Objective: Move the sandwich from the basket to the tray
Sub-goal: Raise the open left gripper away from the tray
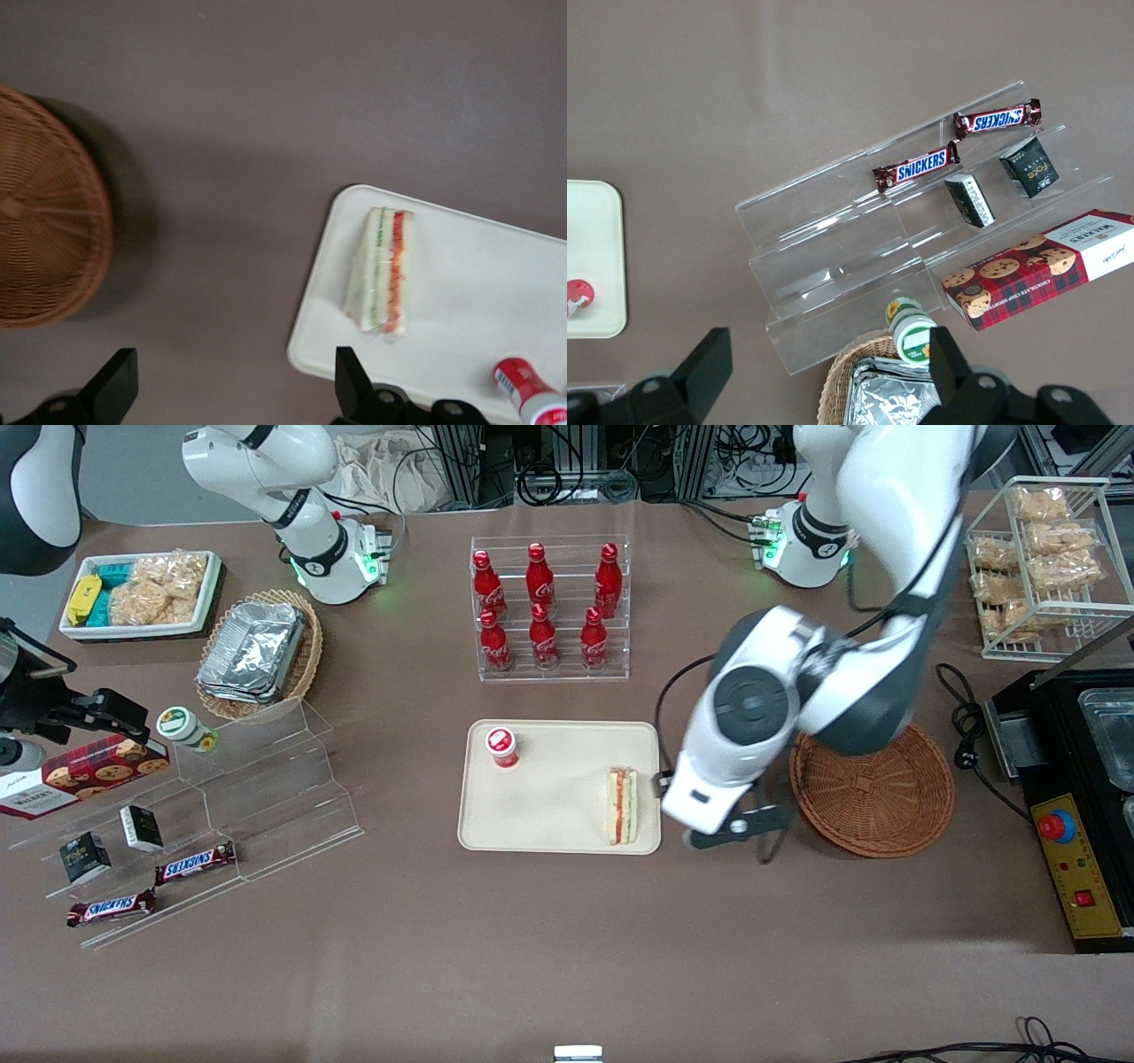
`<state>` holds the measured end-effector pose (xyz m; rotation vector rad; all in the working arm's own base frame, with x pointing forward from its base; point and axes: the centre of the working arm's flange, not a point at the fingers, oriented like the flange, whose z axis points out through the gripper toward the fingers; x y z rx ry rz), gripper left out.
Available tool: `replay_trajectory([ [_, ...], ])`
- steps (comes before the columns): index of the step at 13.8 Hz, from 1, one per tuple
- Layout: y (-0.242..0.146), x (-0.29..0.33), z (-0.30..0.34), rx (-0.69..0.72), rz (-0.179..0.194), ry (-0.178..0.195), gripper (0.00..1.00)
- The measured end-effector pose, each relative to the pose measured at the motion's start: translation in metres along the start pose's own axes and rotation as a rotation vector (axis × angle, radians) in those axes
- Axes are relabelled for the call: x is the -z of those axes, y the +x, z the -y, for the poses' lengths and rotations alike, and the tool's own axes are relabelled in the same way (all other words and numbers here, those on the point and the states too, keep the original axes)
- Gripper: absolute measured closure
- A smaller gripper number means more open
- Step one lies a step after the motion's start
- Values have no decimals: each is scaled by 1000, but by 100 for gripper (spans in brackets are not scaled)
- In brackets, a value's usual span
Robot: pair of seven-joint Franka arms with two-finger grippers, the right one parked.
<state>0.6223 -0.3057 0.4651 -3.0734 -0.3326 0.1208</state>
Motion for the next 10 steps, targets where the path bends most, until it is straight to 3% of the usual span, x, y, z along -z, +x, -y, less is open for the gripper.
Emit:
replay_trajectory([
  [2,10,34,54,-17,12,-36,2],
  [4,12,47,110,-39,25,-49,4],
  [10,-10,72,252,-180,39,-23,0],
])
